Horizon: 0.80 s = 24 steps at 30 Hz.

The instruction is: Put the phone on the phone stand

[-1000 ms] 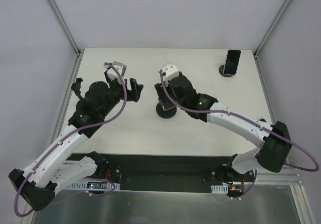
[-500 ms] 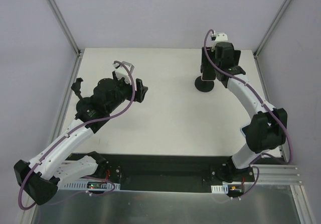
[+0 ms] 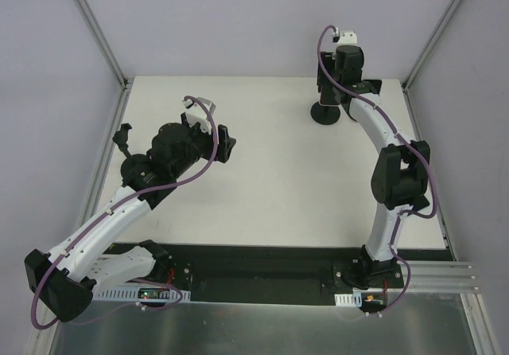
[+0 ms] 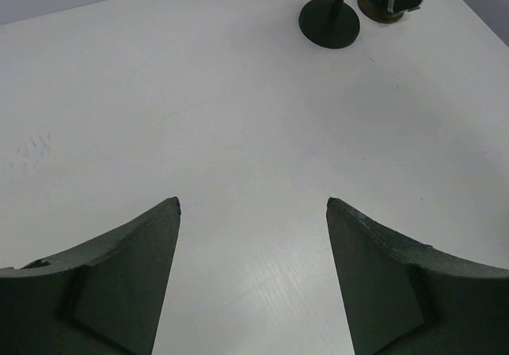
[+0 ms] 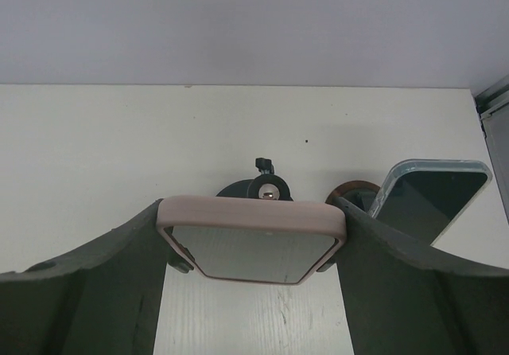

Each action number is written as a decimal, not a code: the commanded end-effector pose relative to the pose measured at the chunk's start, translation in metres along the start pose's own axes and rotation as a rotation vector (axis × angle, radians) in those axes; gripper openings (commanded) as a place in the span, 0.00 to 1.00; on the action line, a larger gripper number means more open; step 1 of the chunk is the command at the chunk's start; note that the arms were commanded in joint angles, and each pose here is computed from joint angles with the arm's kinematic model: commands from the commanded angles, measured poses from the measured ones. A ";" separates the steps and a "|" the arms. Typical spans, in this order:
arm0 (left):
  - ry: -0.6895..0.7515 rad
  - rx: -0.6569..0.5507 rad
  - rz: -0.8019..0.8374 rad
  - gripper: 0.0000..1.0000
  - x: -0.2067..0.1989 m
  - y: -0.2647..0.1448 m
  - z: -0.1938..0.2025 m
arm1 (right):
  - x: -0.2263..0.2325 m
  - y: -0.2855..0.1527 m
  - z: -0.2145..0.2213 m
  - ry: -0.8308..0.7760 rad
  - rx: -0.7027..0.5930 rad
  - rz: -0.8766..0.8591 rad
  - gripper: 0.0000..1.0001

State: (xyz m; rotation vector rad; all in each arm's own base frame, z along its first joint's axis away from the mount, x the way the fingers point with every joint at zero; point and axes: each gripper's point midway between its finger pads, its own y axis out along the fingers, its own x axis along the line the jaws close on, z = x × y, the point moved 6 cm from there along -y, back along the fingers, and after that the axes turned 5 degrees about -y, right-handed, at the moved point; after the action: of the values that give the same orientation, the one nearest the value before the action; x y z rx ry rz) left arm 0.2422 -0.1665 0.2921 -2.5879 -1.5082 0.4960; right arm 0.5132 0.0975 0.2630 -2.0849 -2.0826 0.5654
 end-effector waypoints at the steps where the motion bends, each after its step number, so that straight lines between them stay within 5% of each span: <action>1: -0.011 -0.045 0.025 0.73 -0.004 0.000 -0.013 | -0.018 0.002 -0.042 0.051 -0.127 0.086 0.00; 13: -0.016 -0.040 0.039 0.73 -0.006 -0.001 -0.012 | -0.021 0.003 -0.034 0.068 -0.107 0.061 0.03; 14: -0.015 -0.037 0.038 0.73 -0.005 -0.001 -0.011 | -0.020 0.003 -0.030 0.064 -0.086 0.052 0.10; 18: -0.015 -0.026 0.031 0.73 -0.004 0.002 -0.009 | -0.019 0.000 -0.037 0.065 -0.078 0.034 0.96; 24: -0.009 -0.016 0.013 0.73 -0.002 0.005 -0.006 | -0.026 -0.032 -0.056 0.076 -0.034 0.056 0.96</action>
State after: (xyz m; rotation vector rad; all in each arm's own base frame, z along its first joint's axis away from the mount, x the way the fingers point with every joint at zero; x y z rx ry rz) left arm 0.2436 -0.1701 0.2872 -2.5833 -1.4773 0.5100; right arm 0.5209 0.0881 0.2785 -2.0932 -2.0259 0.5446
